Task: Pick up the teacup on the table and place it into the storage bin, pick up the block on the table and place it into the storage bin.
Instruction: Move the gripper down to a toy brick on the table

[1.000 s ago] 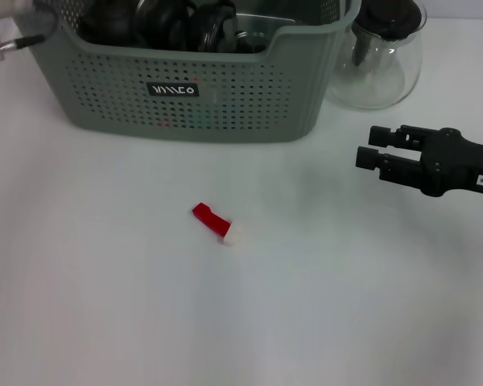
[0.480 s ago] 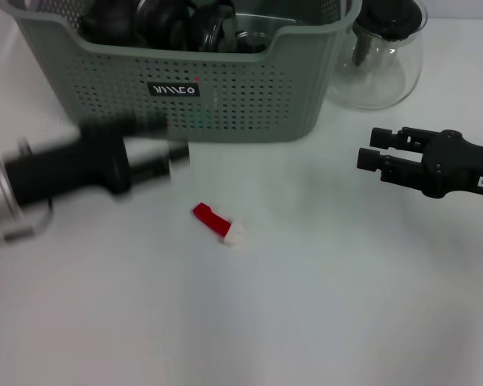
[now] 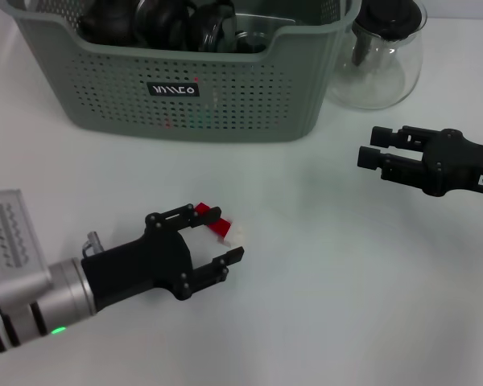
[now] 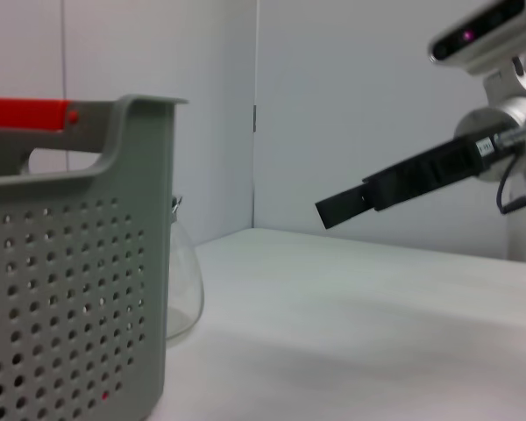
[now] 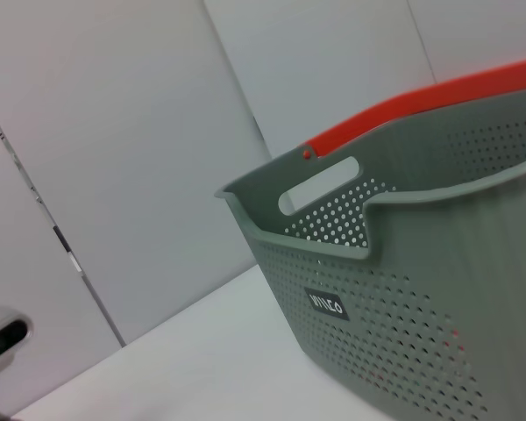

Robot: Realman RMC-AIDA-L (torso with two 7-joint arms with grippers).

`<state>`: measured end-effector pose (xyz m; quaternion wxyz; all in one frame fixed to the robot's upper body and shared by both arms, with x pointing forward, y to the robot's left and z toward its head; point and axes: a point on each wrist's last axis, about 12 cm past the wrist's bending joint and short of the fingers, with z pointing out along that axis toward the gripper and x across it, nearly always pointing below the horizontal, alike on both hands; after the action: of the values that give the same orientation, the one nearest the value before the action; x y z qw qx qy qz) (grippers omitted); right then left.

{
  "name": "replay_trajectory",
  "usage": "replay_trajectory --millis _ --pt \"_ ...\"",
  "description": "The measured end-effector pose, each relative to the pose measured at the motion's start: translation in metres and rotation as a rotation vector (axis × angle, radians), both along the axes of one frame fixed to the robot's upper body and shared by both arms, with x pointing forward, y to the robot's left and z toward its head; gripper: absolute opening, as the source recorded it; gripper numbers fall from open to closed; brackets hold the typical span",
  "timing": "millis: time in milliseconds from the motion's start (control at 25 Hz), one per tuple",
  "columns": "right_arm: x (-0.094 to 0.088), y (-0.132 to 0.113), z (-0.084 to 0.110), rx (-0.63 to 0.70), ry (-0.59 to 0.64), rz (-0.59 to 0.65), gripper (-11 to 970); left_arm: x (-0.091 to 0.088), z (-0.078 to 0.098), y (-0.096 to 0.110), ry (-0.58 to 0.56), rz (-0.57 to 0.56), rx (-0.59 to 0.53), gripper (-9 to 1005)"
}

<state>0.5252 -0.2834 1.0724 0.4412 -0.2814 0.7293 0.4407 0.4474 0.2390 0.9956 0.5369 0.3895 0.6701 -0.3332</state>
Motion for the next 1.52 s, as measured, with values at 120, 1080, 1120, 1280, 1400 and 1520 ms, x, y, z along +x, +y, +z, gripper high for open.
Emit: replay_trajectory --millis 120,1080,1120,1280,1400,1520 --pt "0.000 0.000 0.000 0.002 0.003 -0.003 584 -0.003 -0.007 -0.008 -0.039 0.019 0.018 593" --pt "0.000 -0.001 0.000 0.003 0.009 -0.004 583 0.010 -0.021 -0.019 0.081 0.071 0.093 523" --pt "0.000 -0.001 0.000 0.003 0.009 -0.004 583 0.010 -0.021 -0.020 0.080 0.070 0.093 523" --pt "-0.001 -0.002 0.000 0.003 0.012 -0.007 583 0.013 -0.021 -0.021 0.077 0.076 0.094 520" --pt "-0.001 -0.002 -0.001 0.003 0.012 -0.007 583 0.014 -0.021 -0.020 0.079 0.086 0.104 518" --pt "-0.001 -0.002 -0.001 0.003 0.012 -0.008 583 0.016 -0.021 -0.020 0.079 0.098 0.106 516"
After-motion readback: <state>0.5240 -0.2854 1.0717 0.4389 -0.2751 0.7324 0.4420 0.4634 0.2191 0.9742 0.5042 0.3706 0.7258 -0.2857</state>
